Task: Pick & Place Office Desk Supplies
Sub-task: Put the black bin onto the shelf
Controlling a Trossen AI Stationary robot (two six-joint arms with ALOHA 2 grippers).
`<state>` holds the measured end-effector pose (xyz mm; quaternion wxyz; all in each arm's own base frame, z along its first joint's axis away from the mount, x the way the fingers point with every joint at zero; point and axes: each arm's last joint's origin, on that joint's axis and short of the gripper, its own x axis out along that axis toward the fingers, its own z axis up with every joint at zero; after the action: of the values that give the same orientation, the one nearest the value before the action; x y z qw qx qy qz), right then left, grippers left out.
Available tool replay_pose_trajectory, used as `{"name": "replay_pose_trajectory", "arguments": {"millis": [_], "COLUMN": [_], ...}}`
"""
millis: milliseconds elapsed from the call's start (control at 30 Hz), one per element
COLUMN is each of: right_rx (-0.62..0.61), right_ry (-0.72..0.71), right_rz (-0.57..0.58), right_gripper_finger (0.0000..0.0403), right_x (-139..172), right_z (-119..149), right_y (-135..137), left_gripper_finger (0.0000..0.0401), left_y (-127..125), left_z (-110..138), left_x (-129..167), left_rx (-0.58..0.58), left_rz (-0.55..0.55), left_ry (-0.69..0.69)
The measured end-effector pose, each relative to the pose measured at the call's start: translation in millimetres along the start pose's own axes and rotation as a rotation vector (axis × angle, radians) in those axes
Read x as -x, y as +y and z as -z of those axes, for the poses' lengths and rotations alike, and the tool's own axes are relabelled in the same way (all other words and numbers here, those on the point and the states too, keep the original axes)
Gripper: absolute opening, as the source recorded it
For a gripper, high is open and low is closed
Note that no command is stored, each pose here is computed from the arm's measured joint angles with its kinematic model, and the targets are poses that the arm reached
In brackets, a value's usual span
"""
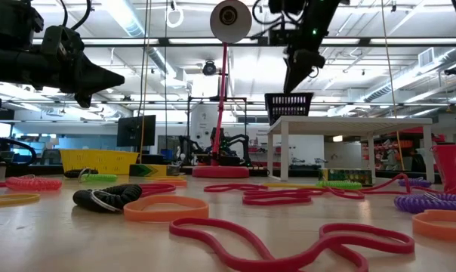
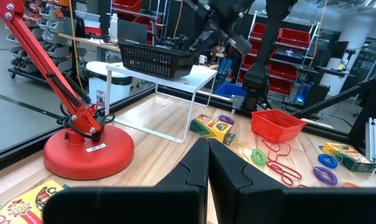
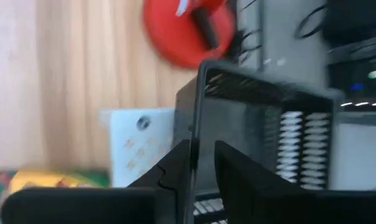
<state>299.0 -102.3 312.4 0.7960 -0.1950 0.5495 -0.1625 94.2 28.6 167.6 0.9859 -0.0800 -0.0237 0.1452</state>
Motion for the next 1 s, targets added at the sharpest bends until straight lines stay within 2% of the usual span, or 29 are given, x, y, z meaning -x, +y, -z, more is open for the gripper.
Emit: {"name": "replay_pose_trajectory", "arguments": {"millis": [100,267,533,800,900,1000], "right_rx": [0.006,-0.036,-0.177,-0.197,-0.19,-0.164], "right_ry": [-0.028,0.016,0.04,0.073,0.077,0.078], "right_rz": [0.019,-0.016,-0.03,0.028,0.028,0.027], "right_gripper_finger": [0.0103,0.0106,0.0104,0.0124,0.0109,0.0068], "right_x": [11.0,14.2,2.2,-9.5,-9.9,-9.9], "right_z": [-2.7,4.6,12.0,18.9,19.6,19.6], "right_y": [3.1,6.1,5.5,4.4,3.5,3.6], "left_gripper_finger": [0.0008,0.0008,0.0008,0.0008,0.0008,0.0008], "left_y": [-0.1,0.0,0.0,0.0,0.0,0.0], "left_z": [-0.1,0.0,0.0,0.0,0.0,0.0], "left_x": [0.0,0.0,0.0,0.0,0.0,0.0], "left_rx": [0.0,0.0,0.0,0.0,0.0,0.0], "left_rz": [0.0,0.0,0.0,0.0,0.0,0.0], "left_ry": [0.0,0.0,0.0,0.0,0.0,0.001]}}
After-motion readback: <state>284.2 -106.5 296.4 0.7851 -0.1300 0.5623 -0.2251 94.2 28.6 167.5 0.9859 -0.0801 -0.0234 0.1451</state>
